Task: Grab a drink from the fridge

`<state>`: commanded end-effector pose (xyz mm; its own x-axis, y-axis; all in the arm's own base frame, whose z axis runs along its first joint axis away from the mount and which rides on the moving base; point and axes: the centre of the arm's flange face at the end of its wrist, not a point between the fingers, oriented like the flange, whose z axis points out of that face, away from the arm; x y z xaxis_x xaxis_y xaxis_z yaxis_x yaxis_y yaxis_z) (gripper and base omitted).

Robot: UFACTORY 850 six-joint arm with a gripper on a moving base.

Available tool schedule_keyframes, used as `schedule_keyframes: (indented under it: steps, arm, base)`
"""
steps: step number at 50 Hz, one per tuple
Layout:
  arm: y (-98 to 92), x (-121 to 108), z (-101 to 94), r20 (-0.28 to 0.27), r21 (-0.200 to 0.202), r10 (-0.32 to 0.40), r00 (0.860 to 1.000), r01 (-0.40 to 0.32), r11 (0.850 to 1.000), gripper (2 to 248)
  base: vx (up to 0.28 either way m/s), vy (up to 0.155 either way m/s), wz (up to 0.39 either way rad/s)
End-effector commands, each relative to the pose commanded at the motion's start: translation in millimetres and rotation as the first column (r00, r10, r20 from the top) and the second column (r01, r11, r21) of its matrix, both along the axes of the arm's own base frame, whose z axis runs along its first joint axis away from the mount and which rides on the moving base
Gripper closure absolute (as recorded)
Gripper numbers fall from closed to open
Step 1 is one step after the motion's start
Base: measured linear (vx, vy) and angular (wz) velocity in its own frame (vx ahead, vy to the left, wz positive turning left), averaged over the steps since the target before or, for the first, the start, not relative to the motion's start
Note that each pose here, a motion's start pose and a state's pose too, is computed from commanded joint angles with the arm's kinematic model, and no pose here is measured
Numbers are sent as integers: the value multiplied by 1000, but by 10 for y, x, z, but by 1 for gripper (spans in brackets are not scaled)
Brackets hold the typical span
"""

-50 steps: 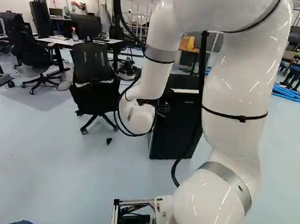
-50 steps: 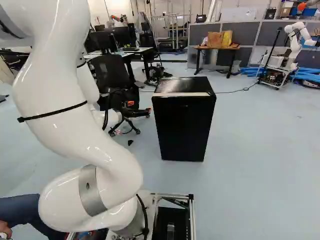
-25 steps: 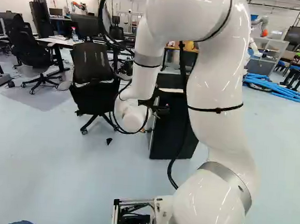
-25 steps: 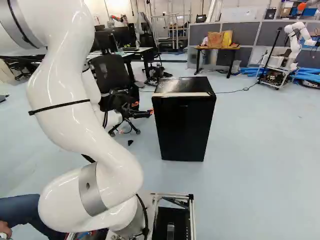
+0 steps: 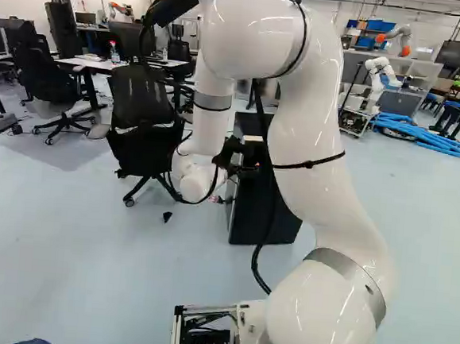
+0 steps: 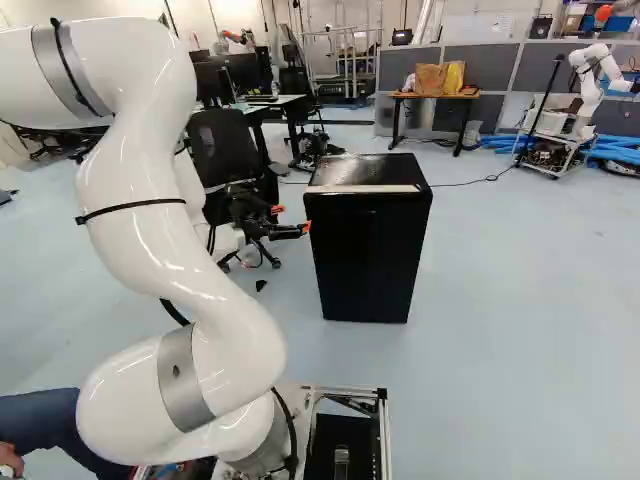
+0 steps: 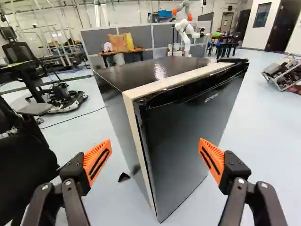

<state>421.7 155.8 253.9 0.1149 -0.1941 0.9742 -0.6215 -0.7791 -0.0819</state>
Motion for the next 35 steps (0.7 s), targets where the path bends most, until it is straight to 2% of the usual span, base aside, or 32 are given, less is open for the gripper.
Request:
schedule_keyframes:
  steps: [15, 35]
  arm:
    - [2, 129, -5, 27, 8, -80, 996, 80, 997, 3]
    - [16, 353, -20, 49, 25, -106, 993, 105, 994, 3]
  base:
    - [0, 0, 0]
    - [0, 0, 0]
